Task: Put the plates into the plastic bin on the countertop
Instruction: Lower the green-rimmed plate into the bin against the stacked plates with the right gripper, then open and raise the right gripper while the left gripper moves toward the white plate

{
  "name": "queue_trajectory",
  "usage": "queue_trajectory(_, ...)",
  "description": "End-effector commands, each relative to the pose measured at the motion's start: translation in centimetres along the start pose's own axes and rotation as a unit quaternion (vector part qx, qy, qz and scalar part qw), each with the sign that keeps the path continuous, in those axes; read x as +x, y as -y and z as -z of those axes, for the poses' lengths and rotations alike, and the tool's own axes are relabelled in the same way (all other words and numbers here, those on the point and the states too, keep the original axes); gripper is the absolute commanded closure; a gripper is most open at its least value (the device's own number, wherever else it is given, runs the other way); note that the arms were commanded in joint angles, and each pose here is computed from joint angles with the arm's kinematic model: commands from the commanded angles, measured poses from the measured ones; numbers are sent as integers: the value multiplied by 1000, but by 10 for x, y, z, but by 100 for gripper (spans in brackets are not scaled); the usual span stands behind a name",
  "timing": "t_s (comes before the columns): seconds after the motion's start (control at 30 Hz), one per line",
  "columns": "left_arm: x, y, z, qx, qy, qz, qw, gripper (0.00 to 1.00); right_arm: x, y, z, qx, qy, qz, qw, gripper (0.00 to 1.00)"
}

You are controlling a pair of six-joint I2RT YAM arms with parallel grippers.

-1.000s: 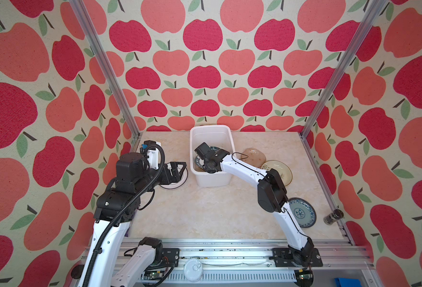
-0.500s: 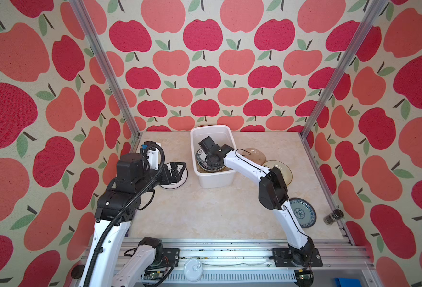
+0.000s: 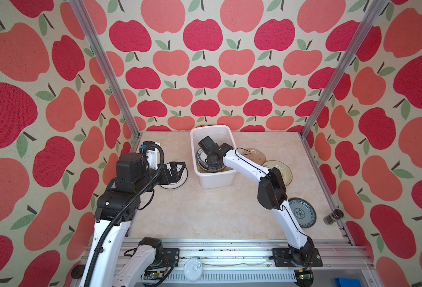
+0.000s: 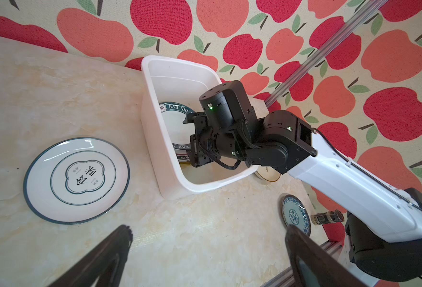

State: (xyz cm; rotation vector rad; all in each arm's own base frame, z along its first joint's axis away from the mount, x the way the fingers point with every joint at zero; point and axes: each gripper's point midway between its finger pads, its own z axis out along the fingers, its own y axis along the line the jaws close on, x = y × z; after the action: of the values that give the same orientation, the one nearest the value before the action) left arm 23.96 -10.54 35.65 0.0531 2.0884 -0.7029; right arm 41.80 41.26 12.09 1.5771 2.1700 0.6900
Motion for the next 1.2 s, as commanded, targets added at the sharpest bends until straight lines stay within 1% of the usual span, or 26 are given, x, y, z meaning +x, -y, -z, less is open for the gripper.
queue_trajectory(0.0, -3, 3, 6, 6, 10, 6, 1000, 1, -16, 18, 5, 51, 36, -37, 997, 22)
queue_trajectory(0.07, -2, 3, 7, 5, 10, 7, 1000, 1, -20, 21, 12, 69, 46, -33, 996, 17)
queue_trajectory(0.13, -2, 2, 7, 4, 11, 8, 1000, 1, -23, 22, 15, 77, 52, -27, 995, 15)
queue_trajectory(0.3, -1, -1, 10, -3, 15, 16, 1000, 1, -25, 22, 21, 79, 52, -21, 995, 14)
queue_trajectory(0.4, 0, -8, 11, -21, 15, 30, 999, 1, -28, 16, 29, 70, 55, -6, 996, 14)
queue_trajectory(0.5, 5, -21, 10, -51, 5, 61, 997, 1, -30, 2, 40, 46, 55, 20, 997, 14)
queue_trajectory(0.6, 12, -35, 7, -75, -10, 104, 992, 1, -33, -12, 58, 23, 60, 54, 997, 14)
queue_trajectory(0.73, 29, -61, 2, -115, -37, 187, 975, 1, -33, -30, 86, -8, 59, 109, 992, 15)
queue_trajectory(0.77, 35, -67, -1, -119, -44, 213, 969, 1, -35, -35, 94, -21, 69, 126, 989, 15)
queue_trajectory(0.9, 52, -83, -8, -121, -58, 289, 948, 0, -29, -48, 123, -53, 68, 199, 976, 15)
queue_trajectory(1.03, 76, -105, -16, -147, -65, 347, 924, 1, -25, -55, 155, -81, 75, 276, 955, 15)
queue_trajectory(1.1, 88, -115, -21, -159, -70, 374, 911, 2, -23, -62, 171, -103, 80, 309, 942, 15)
queue_trajectory(1.13, 93, -119, -24, -163, -71, 387, 905, 3, -22, -66, 178, -116, 82, 332, 933, 16)
queue_trajectory(1.17, 97, -123, -28, -165, -73, 392, 902, 4, -22, -69, 185, -126, 82, 349, 925, 16)
